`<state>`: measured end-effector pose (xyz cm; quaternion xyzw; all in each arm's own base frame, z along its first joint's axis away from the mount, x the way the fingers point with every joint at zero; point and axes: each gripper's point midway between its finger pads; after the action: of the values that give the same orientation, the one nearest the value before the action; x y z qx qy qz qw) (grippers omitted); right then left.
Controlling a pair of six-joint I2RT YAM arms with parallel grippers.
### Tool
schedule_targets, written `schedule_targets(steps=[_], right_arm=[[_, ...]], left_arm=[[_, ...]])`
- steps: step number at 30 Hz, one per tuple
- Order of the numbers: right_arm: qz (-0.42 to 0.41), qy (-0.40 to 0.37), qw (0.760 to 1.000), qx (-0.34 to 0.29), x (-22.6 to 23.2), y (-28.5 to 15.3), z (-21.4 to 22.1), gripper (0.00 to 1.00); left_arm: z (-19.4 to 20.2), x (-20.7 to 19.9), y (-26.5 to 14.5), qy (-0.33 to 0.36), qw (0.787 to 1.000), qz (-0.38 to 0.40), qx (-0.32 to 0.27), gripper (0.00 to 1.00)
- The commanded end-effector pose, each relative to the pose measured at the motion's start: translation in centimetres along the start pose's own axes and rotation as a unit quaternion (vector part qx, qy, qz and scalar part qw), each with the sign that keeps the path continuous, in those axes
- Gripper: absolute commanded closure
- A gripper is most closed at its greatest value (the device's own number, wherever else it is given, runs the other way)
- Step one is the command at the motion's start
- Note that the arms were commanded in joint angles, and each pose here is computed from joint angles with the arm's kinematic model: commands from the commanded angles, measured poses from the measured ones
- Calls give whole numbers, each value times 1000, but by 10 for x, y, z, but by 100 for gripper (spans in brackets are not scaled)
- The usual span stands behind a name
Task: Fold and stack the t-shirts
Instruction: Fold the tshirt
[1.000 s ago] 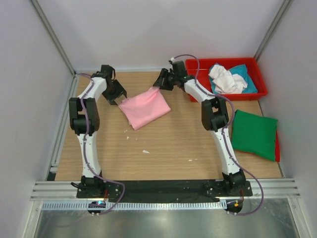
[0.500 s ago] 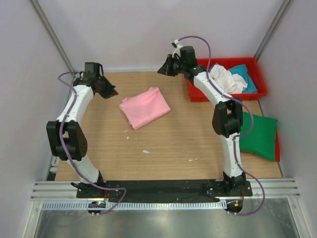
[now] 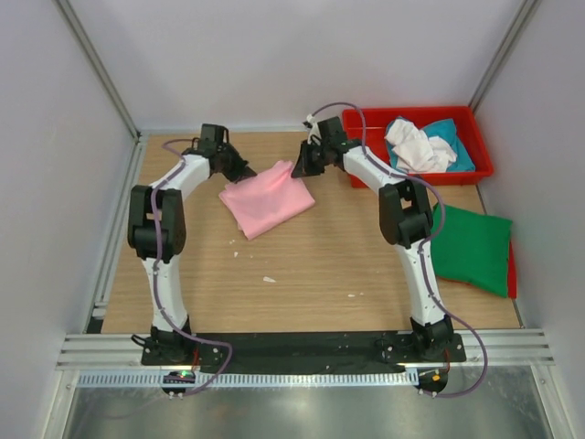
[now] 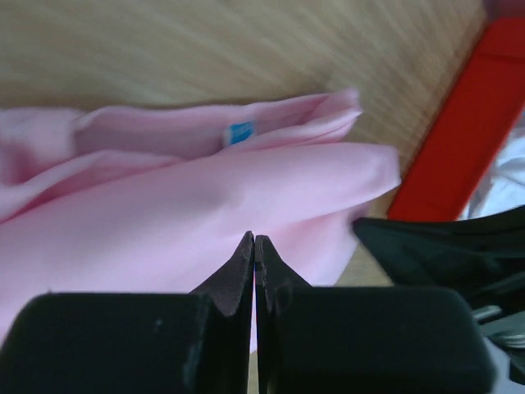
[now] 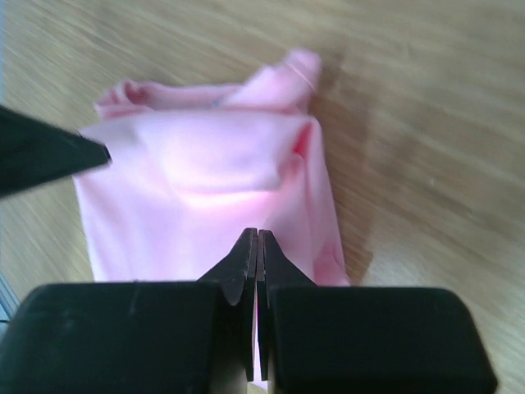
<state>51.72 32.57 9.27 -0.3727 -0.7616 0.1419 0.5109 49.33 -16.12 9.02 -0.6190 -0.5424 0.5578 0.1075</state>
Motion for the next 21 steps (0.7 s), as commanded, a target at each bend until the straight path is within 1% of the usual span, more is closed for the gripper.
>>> schedule_targets(steps=[1, 2, 3, 4, 5, 6, 7, 8, 11, 14, 21], right_arm=[[-4, -16, 1000, -1, 12, -21, -1, 99], [-2, -16, 1000, -2, 10, -23, 1, 99], [3, -16, 1000, -9, 9, -26, 0, 99], [12, -9, 1000, -3, 2, -24, 8, 99], [16, -5, 1000, -4, 0, -23, 8, 99], [23, -1, 1000, -2, -4, -21, 10, 99], [23, 2, 1000, 0, -6, -20, 11, 99], [25, 4, 1000, 2, -7, -19, 12, 99], [36, 12, 999, 1, -14, -16, 13, 99], [55, 20, 998, 0, -24, -15, 16, 99], [59, 49, 997, -13, -39, -14, 9, 99]], left_arm=[[-41, -91, -7, 82, 988, 111, -75, 100], [-40, -96, -1, 82, 987, 118, -74, 100], [-40, -110, 4, 88, 983, 141, -83, 100], [-36, -108, 18, 66, 984, 147, -75, 100], [-33, -113, 23, 59, 983, 161, -70, 100], [-36, -121, 28, 56, 978, 182, -81, 100], [-29, -118, 40, 47, 980, 181, -71, 100], [-29, -124, 43, 34, 978, 192, -74, 100], [-27, -134, 50, 26, 973, 216, -78, 100], [-19, -144, 49, 39, 969, 231, -78, 100], [4, -140, 49, 58, 968, 232, -70, 100]])
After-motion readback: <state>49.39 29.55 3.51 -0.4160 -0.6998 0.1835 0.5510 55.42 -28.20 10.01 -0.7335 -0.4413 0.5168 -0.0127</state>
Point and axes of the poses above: each gripper's point midway between its finger pads, its own y axis out along the fingers, its own x axis along the line the jaws close on, z = x × y, and after that the axes turned 13 degrees about y, right-handed
